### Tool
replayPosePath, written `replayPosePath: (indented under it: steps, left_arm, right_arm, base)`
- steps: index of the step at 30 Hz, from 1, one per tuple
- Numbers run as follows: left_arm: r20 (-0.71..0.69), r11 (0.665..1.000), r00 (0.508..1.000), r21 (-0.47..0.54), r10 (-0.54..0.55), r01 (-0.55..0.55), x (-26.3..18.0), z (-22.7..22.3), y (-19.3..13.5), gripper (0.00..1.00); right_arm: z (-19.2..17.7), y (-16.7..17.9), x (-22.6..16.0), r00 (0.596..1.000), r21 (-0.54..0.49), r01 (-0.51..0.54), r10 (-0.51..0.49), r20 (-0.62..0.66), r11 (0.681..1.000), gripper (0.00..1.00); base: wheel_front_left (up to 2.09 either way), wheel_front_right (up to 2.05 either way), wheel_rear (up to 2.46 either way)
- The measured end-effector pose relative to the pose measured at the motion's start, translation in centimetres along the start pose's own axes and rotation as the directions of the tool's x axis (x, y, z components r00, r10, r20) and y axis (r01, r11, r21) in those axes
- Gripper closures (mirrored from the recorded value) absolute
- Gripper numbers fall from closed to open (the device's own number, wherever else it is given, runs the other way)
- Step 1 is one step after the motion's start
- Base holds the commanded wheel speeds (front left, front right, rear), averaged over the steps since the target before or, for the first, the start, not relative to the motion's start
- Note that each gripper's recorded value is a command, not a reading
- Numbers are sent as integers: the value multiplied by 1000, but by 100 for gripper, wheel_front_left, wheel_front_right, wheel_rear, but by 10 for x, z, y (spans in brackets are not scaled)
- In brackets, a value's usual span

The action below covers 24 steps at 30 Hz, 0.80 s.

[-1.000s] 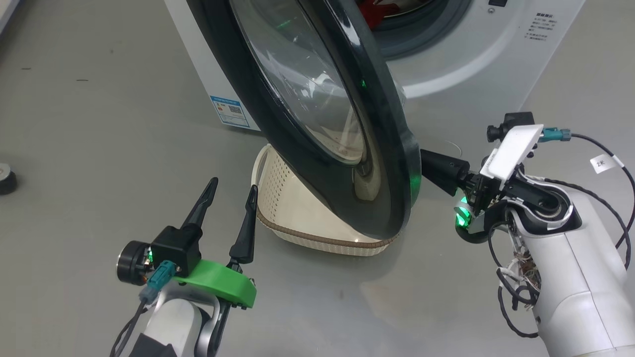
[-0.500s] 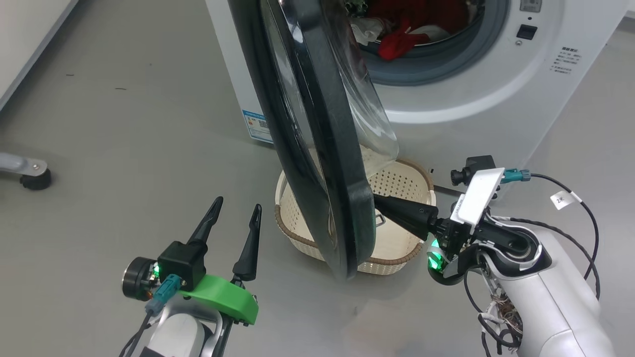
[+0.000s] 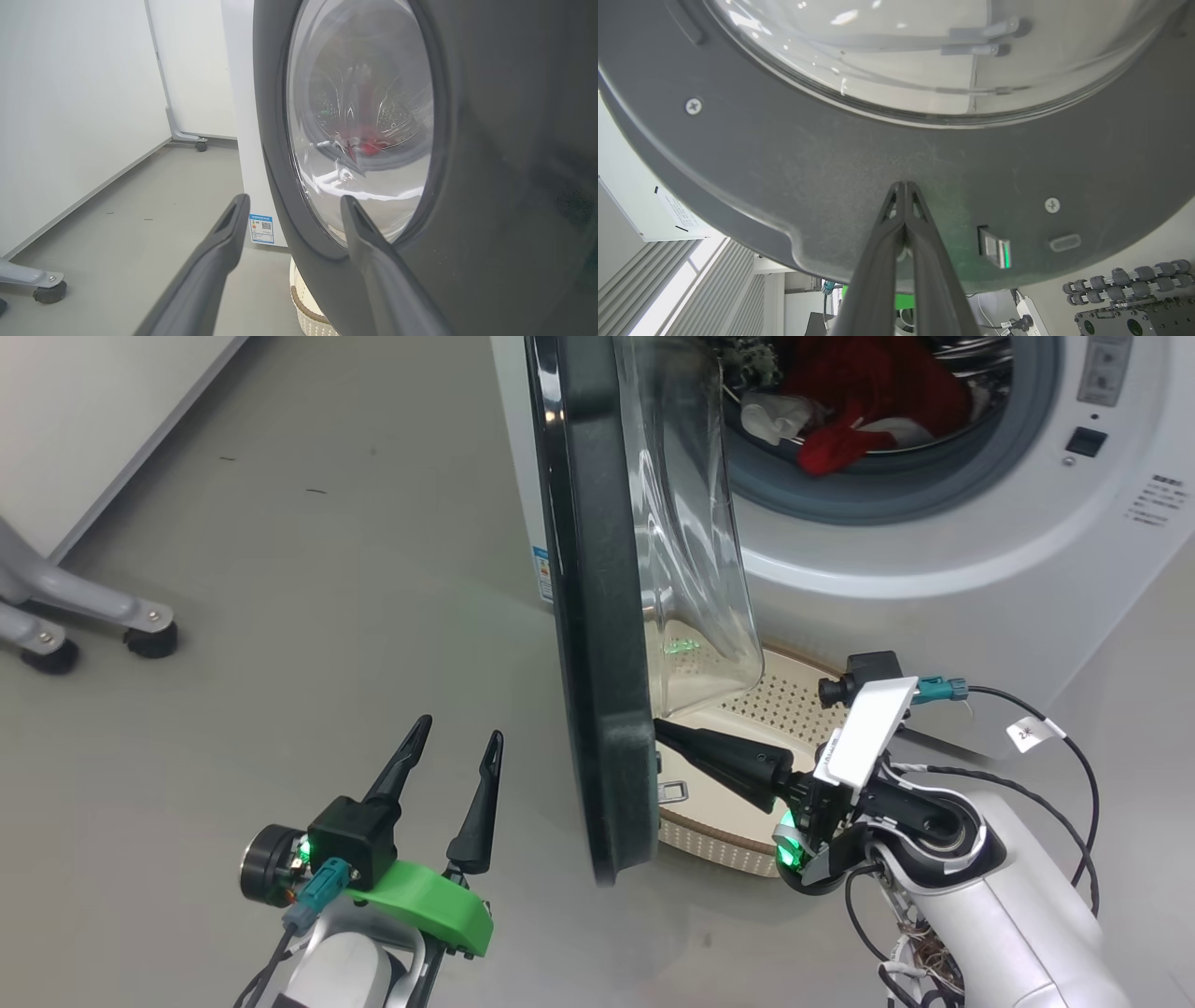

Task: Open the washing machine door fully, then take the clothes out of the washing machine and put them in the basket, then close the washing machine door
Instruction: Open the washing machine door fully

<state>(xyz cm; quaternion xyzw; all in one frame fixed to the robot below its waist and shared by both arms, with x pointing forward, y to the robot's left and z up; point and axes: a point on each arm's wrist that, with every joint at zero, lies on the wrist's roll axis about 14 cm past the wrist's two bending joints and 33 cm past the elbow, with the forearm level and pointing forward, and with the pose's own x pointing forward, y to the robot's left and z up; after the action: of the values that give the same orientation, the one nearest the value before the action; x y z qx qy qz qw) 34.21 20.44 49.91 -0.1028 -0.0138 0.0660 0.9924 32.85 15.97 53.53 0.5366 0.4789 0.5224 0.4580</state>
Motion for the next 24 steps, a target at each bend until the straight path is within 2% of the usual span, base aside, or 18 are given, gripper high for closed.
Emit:
replayPosePath:
  steps: [11, 19, 24]
  left_arm:
    - [15, 998, 997, 0, 69, -69, -11, 5, 21, 0]
    - [19, 997, 997, -3, 77, -77, -10, 6, 23, 0]
    - [18, 998, 998, -4, 67, -67, -7, 6, 20, 0]
  right_arm:
    - [-23, 1, 22, 997, 10, -12, 13, -73, 1000, 100]
    - [-18, 2, 21, 999, 16, -18, 19, -35, 1000, 100]
    - [0, 11, 13, 996, 34, -60, 57, 62, 998, 100]
  base:
    - [0, 0, 0]
    - [0, 0, 0]
    - [0, 0, 0]
